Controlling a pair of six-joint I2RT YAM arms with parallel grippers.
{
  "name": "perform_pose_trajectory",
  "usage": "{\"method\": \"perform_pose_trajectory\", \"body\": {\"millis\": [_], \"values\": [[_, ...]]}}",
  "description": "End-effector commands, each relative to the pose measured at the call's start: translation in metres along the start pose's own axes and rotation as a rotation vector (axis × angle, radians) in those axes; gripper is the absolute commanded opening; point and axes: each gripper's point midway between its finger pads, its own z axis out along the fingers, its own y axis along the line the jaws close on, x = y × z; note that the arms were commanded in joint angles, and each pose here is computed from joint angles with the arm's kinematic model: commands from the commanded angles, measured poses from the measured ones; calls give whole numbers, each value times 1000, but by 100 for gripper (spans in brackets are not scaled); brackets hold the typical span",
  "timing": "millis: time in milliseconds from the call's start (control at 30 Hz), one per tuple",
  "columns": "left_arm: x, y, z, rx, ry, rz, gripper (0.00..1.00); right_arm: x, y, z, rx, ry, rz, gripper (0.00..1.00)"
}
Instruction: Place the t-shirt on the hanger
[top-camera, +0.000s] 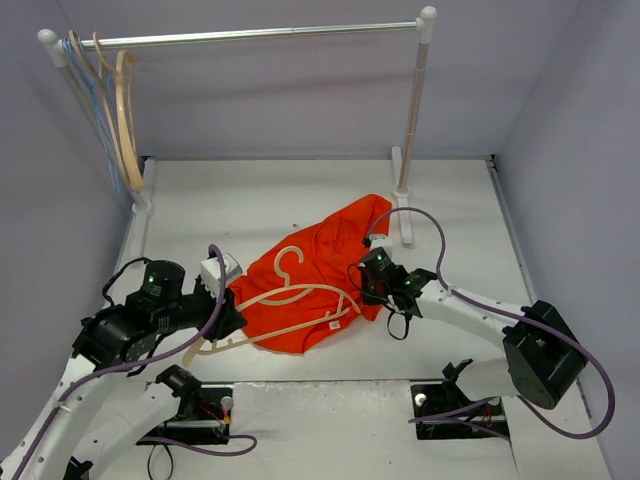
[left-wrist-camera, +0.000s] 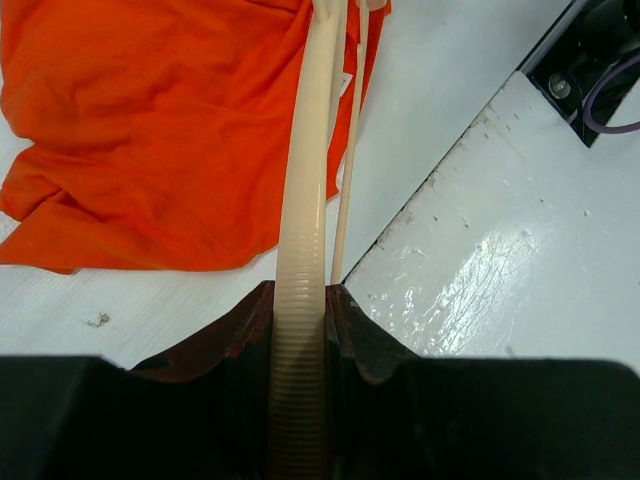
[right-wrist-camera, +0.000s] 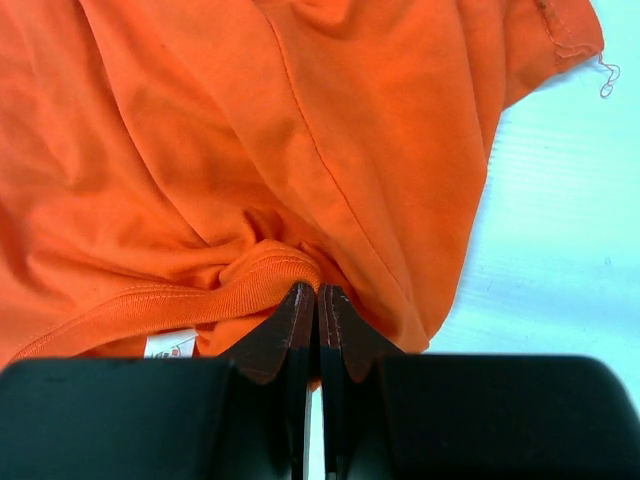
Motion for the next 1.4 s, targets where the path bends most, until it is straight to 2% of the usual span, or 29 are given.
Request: {"method": "perform_pose_trajectory", "body": {"millis": [0,100,300,400,533,833,933,1133,1200,1333,1367], "values": [[-11,0,7,23,-4,46,0,-21,2,-4,-8,-78,-7,0],[-10,6,12,-7,11,46,0,-25,4,-8,-24,-91,-16,0],[-26,16,6,-79,-63,71,0,-25,3,-13,-32,-102,-13,0],[-23,19,9,-90,-56,71,0,-23,2,-16,-34,-105,-6,0],[-18,12,19,-27,-33,39,0,-28,6,-22,-57,-121,-5,1],[-32,0,39,72,-109,11,0,-72,24,-44,-95,-198,-48,2],[-44,5,43,56,-185,10,0,-92,34,-59,-121,-234,-71,2],[-84,5,47,68,-434,19,0,-136,52,-100,-177,-324,-126,2],[-89,2,47,91,-470,23,0,-152,58,-117,-198,-354,-142,2],[-115,-4,34,106,-612,44,0,-182,65,-146,-197,-404,-183,2],[-120,-5,30,107,-639,55,0,-183,63,-146,-175,-384,-204,2]]}}
